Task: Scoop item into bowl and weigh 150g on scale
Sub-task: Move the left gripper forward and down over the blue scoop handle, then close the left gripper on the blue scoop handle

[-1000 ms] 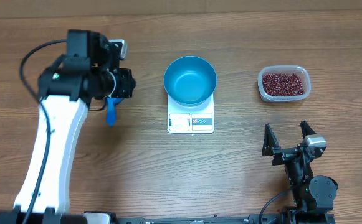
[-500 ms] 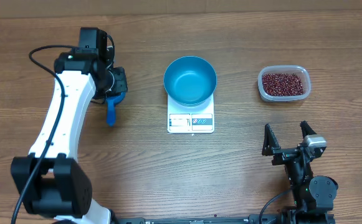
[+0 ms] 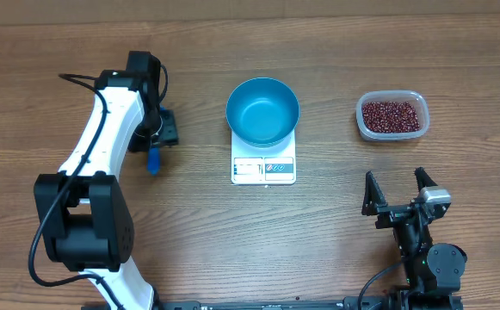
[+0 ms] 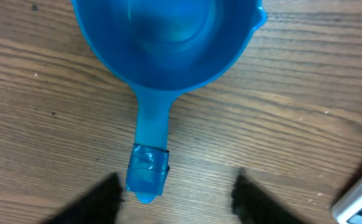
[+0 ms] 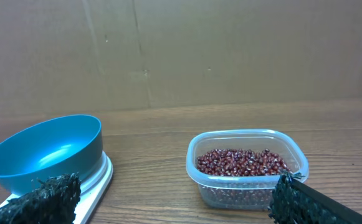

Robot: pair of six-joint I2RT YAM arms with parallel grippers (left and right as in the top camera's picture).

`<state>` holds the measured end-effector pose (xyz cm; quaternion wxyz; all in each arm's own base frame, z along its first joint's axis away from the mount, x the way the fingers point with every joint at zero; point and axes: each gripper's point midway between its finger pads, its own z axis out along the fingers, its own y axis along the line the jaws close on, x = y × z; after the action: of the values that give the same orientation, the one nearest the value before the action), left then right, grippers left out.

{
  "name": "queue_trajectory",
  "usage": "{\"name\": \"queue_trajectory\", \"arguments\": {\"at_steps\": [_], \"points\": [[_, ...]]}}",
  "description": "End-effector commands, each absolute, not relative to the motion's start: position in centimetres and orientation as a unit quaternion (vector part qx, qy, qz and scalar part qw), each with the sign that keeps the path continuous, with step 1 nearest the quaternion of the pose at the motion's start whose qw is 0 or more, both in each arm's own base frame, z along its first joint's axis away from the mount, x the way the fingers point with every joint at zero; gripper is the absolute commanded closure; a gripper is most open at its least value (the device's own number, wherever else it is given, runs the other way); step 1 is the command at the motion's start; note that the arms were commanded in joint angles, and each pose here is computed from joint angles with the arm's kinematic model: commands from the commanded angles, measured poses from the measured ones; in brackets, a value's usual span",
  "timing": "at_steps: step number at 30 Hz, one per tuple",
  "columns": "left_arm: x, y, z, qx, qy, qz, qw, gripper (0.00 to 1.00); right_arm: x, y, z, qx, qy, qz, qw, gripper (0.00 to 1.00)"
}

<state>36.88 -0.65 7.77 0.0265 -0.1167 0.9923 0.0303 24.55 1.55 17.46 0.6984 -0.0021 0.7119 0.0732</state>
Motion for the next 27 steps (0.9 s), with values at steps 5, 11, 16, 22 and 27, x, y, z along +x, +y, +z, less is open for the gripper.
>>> {"name": "queue_trajectory", "arguments": {"at_steps": [5, 11, 16, 22, 27], "points": [[38.3, 0.9, 7.2, -0.133, 0.989, 0.044, 0.054, 0.00, 24.6, 1.5, 17.3, -0.002, 0.711, 0.073, 0.700, 0.00], [38.2, 2.0, 6.3, -0.140, 0.989, 0.020, 0.052, 0.01, 24.6, 1.5, 17.3, -0.002, 0.711, 0.073, 0.700, 0.00], [38.6, 2.3, 5.6, -0.141, 0.988, 0.008, 0.063, 0.05, 24.6, 1.5, 17.3, -0.002, 0.711, 0.073, 0.700, 0.00], [38.6, 1.8, 5.0, -0.136, 0.989, 0.004, 0.065, 0.18, 24.6, 1.5, 17.3, -0.002, 0.711, 0.073, 0.700, 0.00], [39.1, -0.5, 5.1, -0.077, 0.994, -0.043, 0.070, 0.21, 24.6, 1.5, 17.3, -0.002, 0.711, 0.073, 0.700, 0.00]]}}
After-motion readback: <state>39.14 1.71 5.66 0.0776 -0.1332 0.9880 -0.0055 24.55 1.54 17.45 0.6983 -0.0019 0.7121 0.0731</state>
